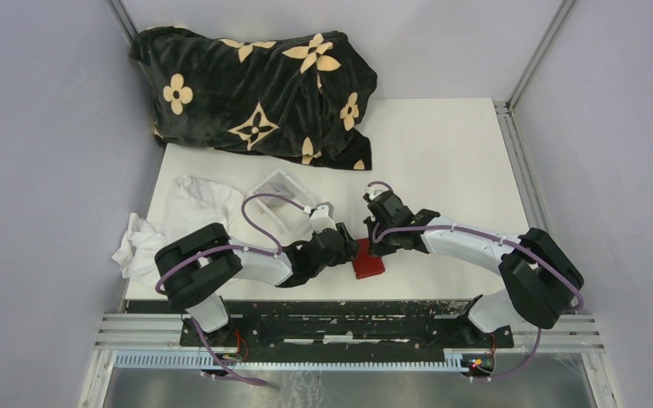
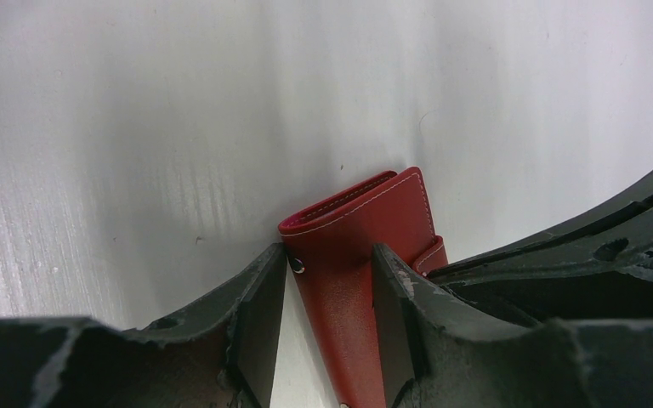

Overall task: Put the credit cards into the card holder
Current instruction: Close the card holder at the center of the board.

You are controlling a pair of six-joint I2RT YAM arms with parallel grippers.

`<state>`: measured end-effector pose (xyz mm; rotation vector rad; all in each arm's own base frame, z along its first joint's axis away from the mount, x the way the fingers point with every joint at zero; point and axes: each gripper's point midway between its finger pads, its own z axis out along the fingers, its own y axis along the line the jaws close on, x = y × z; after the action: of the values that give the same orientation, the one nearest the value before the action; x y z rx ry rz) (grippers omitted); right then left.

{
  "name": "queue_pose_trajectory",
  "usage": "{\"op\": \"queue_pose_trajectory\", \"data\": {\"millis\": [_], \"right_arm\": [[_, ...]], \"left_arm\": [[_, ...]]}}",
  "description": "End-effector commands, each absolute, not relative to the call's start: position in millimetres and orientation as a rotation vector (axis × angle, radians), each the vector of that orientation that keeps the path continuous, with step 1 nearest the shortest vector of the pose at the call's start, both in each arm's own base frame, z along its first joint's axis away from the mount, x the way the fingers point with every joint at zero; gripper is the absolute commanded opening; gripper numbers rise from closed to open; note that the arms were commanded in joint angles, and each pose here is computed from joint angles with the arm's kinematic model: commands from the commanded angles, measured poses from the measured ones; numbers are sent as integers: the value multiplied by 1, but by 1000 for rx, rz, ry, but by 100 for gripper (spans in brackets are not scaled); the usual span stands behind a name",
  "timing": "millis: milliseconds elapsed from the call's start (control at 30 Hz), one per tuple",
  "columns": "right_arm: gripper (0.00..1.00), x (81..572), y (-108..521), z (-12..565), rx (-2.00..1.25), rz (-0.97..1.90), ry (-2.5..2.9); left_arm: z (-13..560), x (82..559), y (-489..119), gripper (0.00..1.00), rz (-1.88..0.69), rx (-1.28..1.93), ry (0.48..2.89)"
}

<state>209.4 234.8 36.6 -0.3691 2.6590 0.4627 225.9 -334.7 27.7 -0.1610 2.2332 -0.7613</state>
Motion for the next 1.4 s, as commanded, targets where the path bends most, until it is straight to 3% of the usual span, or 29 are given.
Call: {"op": "queue_pose_trajectory", "data": {"millis": [0,1367], "right_arm": [[1,220,242,42,-348,461,2626],[1,205,211,-9,-196,358,2744]], "left_arm": [[24,223,-339,49,-765,-148,2251],[17,221,-337,49,-760,-154,2263]]}}
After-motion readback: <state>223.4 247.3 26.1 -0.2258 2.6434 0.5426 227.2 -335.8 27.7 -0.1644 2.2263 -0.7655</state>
